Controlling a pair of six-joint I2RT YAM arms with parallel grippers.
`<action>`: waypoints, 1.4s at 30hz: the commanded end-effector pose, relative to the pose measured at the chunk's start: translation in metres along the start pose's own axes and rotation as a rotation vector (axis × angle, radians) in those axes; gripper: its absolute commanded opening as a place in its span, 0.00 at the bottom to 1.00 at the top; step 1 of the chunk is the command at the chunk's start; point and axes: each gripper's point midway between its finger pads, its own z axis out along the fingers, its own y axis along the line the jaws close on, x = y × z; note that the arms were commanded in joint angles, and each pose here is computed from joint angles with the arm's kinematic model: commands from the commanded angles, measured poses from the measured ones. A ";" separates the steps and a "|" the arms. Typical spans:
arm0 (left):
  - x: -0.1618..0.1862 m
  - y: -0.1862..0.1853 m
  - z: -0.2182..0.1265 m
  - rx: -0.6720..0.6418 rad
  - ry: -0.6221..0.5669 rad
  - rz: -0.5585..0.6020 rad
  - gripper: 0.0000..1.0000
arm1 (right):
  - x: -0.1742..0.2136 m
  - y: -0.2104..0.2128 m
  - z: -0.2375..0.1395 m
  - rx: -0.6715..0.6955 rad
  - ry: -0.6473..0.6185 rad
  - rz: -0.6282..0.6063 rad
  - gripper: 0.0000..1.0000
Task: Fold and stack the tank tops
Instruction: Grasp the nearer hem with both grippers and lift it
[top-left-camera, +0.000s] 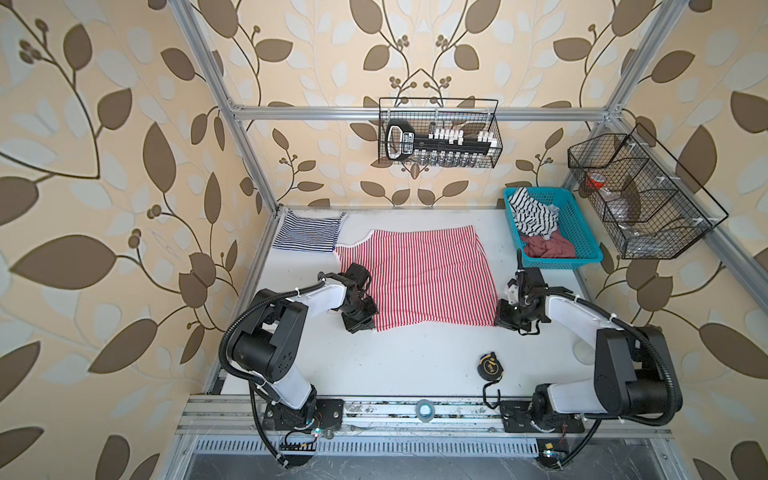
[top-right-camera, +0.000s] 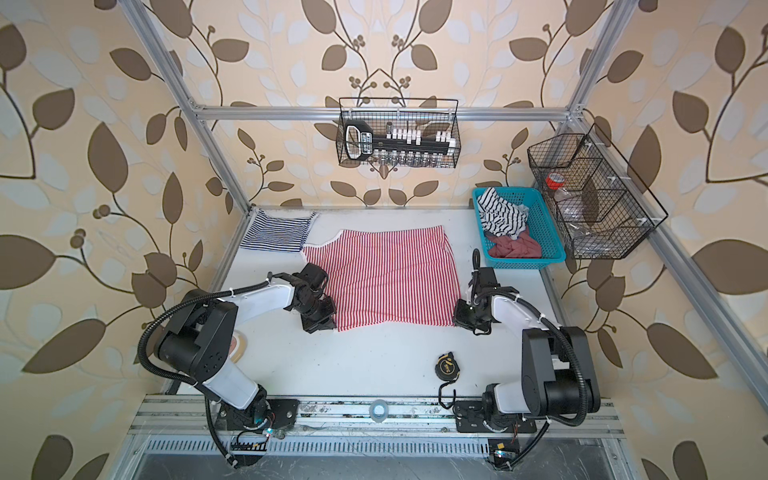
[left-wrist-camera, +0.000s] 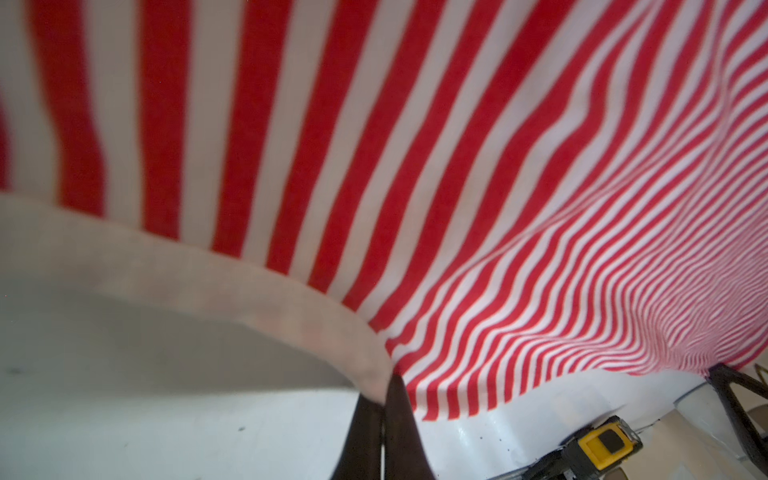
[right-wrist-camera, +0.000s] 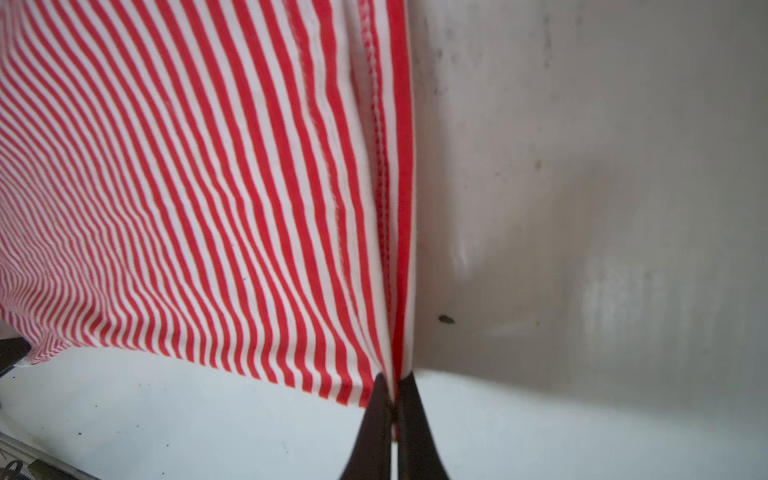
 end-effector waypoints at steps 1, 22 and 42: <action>0.011 0.025 -0.004 -0.102 -0.006 0.020 0.00 | 0.009 -0.002 -0.010 0.018 0.000 0.000 0.00; 0.002 -0.003 -0.053 -0.090 -0.066 0.133 0.00 | -0.003 0.010 -0.046 -0.022 -0.066 0.000 0.00; -0.056 -0.029 -0.054 -0.141 -0.046 0.190 0.00 | -0.060 0.020 -0.027 -0.034 0.000 -0.022 0.00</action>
